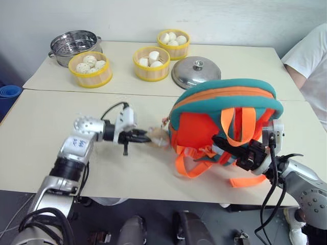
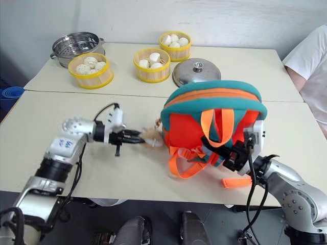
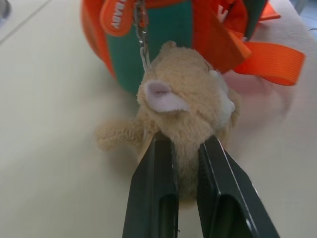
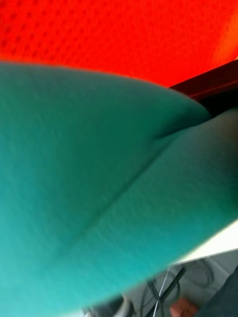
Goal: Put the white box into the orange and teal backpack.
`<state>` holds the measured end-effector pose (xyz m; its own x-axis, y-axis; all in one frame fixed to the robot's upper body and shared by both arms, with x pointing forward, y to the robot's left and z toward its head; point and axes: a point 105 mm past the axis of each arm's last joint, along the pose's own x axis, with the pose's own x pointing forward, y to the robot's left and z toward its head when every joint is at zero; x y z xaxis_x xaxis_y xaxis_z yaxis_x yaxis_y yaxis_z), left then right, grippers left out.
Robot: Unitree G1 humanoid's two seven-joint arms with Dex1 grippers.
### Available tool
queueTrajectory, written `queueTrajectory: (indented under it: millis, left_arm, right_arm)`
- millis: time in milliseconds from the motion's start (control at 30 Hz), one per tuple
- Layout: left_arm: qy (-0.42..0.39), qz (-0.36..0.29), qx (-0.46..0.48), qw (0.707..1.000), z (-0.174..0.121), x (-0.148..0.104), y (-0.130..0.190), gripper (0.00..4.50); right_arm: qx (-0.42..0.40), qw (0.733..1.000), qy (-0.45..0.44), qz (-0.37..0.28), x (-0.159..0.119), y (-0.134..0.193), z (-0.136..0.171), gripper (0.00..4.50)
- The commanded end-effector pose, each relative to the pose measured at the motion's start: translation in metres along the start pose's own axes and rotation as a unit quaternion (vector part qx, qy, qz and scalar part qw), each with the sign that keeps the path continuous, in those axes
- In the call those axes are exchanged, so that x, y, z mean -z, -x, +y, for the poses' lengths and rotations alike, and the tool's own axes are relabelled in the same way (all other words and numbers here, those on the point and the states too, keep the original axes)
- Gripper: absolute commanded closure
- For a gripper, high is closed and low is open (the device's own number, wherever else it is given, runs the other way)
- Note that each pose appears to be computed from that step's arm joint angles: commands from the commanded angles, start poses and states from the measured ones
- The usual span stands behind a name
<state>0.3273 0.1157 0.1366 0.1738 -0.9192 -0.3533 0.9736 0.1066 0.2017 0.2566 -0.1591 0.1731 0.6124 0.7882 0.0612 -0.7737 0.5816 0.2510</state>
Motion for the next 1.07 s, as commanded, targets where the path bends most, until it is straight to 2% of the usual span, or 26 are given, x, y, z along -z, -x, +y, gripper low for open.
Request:
queueTrajectory:
  millis: [33,167,200,333,433,633,667,733,867,967,1067]
  left_arm:
    - [-0.005,-0.006,0.013,1.000,-0.013,-0.004,0.002,4.33]
    - [0.017,-0.013,-0.036,0.999,-0.010,0.010,0.005,4.33]
    - [0.025,-0.021,-0.052,0.998,-0.008,0.011,0.007,3.99]
    - [0.049,-0.041,-0.057,0.996,-0.016,0.002,0.029,2.69]
    - [0.071,-0.023,-0.078,0.994,-0.027,0.009,0.065,1.81]
    - [0.081,-0.020,-0.113,0.990,-0.051,0.021,0.105,0.03]
    - [0.079,-0.018,-0.117,0.990,-0.052,0.022,0.107,0.00]
    - [0.070,-0.006,-0.135,0.988,-0.059,0.030,0.114,0.00]
    - [0.054,0.033,-0.169,0.984,-0.076,0.054,0.124,0.00]
    - [0.030,0.031,-0.188,0.981,-0.070,0.052,0.121,0.00]
    - [0.016,0.027,-0.209,0.977,-0.061,0.047,0.122,0.00]
  right_arm:
    - [0.010,0.999,0.053,0.002,0.000,0.002,0.001,4.50]
    - [0.032,0.997,0.073,-0.005,0.004,0.003,-0.005,4.50]
    - [0.034,0.996,0.085,-0.005,0.005,0.003,-0.006,4.50]
    - [0.031,0.990,0.133,0.026,0.012,0.012,-0.004,3.23]
    - [0.000,0.977,0.196,0.086,0.018,0.035,0.007,2.28]
    - [0.062,0.953,0.273,0.115,0.006,0.083,-0.014,0.35]
    - [0.062,0.951,0.278,0.119,0.006,0.086,-0.015,0.02]
    - [0.089,0.944,0.294,0.120,0.002,0.102,-0.023,0.02]
    - [0.098,0.926,0.321,0.174,0.011,0.131,-0.038,0.02]
    - [0.124,0.919,0.331,0.175,0.008,0.140,-0.055,0.02]
    - [0.120,0.911,0.347,0.186,0.005,0.142,-0.059,0.02]
